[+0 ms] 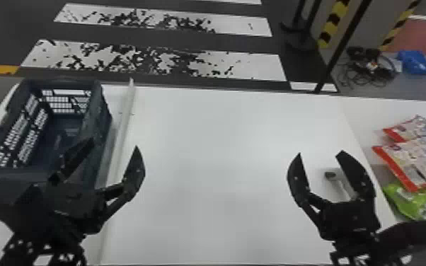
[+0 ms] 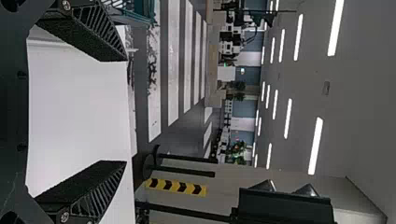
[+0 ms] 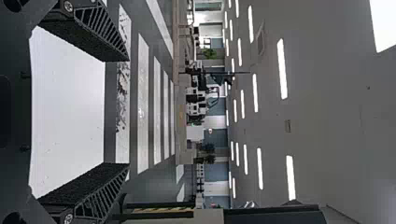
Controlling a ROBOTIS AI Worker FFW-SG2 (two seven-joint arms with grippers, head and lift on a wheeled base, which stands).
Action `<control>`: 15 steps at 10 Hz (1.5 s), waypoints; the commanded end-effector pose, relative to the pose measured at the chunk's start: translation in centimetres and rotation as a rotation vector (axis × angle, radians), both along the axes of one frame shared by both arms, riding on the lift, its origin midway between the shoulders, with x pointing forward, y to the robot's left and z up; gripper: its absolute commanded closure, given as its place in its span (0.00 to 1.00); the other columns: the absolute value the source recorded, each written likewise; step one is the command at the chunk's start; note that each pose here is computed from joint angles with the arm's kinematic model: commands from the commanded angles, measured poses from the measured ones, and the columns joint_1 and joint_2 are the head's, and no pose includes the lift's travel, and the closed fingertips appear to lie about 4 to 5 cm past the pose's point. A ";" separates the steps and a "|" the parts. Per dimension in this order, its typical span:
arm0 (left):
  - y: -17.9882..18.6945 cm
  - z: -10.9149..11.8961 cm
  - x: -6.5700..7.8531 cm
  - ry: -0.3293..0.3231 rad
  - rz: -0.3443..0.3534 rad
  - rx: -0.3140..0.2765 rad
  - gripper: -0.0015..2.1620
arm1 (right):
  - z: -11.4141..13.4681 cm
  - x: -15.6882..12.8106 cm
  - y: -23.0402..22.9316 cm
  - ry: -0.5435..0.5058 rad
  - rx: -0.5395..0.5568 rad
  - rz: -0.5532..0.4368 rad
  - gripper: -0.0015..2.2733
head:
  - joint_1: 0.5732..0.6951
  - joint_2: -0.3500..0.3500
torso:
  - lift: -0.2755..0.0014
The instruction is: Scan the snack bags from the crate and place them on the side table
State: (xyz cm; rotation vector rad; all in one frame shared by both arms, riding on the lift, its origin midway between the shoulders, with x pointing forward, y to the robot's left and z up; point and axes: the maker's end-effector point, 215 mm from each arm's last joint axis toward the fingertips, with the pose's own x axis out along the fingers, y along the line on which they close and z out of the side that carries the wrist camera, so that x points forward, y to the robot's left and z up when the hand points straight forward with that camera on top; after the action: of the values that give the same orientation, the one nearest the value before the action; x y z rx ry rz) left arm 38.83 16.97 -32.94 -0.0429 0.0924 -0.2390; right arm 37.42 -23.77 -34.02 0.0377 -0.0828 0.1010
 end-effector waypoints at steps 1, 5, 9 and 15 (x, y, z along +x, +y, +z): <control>-0.5 0.1 -0.1 0.000 -0.003 0.002 0.04 | 0.6 -0.5 0.0 -0.017 0.008 0.000 0.04 | 1.00 0.35 | 0.66; -1.3 0.2 -0.2 -0.002 -0.012 0.002 0.04 | 0.8 -1.0 0.1 -0.025 0.006 0.006 0.04 | 1.00 0.33 | 0.66; -1.1 0.0 -0.2 0.001 -0.006 0.003 0.04 | 0.8 -1.1 0.1 -0.025 0.009 0.008 0.04 | 1.00 0.33 | 0.66; -1.3 -0.2 -0.3 0.006 -0.008 0.001 0.04 | 0.9 -1.1 0.1 -0.028 0.015 0.009 0.04 | 1.00 0.33 | 0.66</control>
State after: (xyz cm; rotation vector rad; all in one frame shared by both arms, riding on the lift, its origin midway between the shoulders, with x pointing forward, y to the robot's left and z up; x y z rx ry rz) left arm 38.53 15.70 -33.13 -0.0377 0.0984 -0.2499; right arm 36.31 -23.65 -33.21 0.0504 -0.1094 0.1124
